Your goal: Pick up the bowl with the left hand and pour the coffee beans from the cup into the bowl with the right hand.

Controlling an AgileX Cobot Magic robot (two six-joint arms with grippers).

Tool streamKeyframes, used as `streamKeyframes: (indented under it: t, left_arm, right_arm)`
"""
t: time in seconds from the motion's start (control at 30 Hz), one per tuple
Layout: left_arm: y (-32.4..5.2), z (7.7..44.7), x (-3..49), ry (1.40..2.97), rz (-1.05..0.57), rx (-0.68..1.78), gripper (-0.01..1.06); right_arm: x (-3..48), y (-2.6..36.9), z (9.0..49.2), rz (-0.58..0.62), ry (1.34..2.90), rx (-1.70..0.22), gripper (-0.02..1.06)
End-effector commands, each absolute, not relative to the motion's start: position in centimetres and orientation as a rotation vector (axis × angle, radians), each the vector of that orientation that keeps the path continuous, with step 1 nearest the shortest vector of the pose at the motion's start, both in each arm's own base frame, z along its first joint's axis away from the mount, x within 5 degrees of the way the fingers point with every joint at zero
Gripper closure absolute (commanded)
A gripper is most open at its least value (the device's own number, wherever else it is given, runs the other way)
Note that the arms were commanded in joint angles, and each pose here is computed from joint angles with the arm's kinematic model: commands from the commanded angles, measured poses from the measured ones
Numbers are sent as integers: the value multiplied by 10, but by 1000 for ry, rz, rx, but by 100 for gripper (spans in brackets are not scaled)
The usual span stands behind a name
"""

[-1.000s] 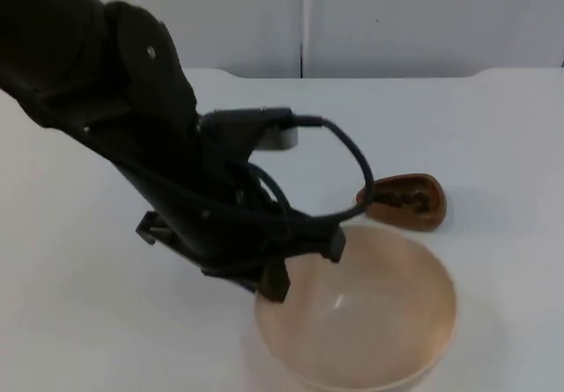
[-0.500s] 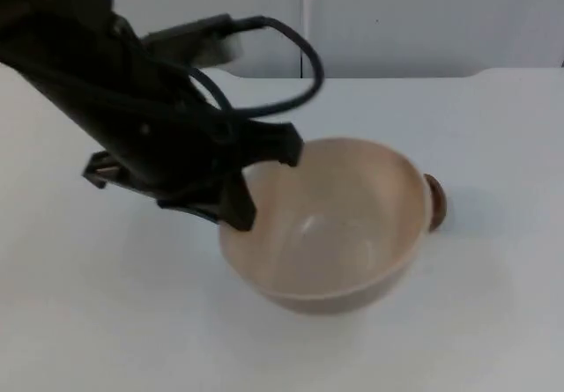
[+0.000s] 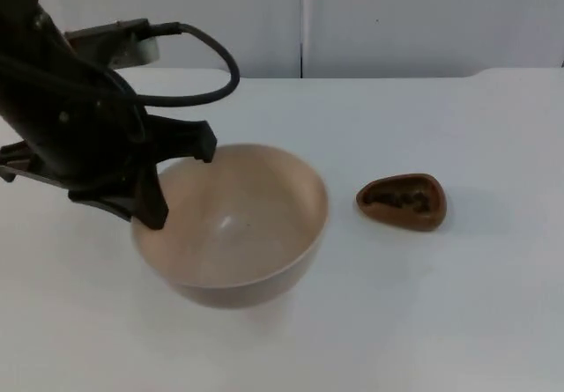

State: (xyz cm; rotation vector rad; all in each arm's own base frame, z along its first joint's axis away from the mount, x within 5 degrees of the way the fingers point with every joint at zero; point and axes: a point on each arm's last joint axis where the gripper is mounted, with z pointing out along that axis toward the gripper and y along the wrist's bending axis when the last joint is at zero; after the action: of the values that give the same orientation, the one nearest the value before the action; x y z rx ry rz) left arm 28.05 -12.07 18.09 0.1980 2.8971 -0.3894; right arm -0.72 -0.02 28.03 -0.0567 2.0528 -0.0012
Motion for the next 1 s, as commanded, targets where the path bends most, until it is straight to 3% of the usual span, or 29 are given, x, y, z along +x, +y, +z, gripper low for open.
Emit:
streamKeyframes:
  t: [0.0, 0.87, 0.97]
  left_arm:
    - [-119, 186, 280, 2890, -372, 184, 105]
    - [-120, 187, 282, 2872, -390, 142, 105]
    - [-124, 188, 283, 2864, -471, 57, 105]
  right_arm:
    - [-7, 0, 280, -6, 2045, -60, -1]
    - [-7, 0, 280, -6, 2045, -60, -1]
    - [-7, 0, 280, -6, 2045, -60, -1]
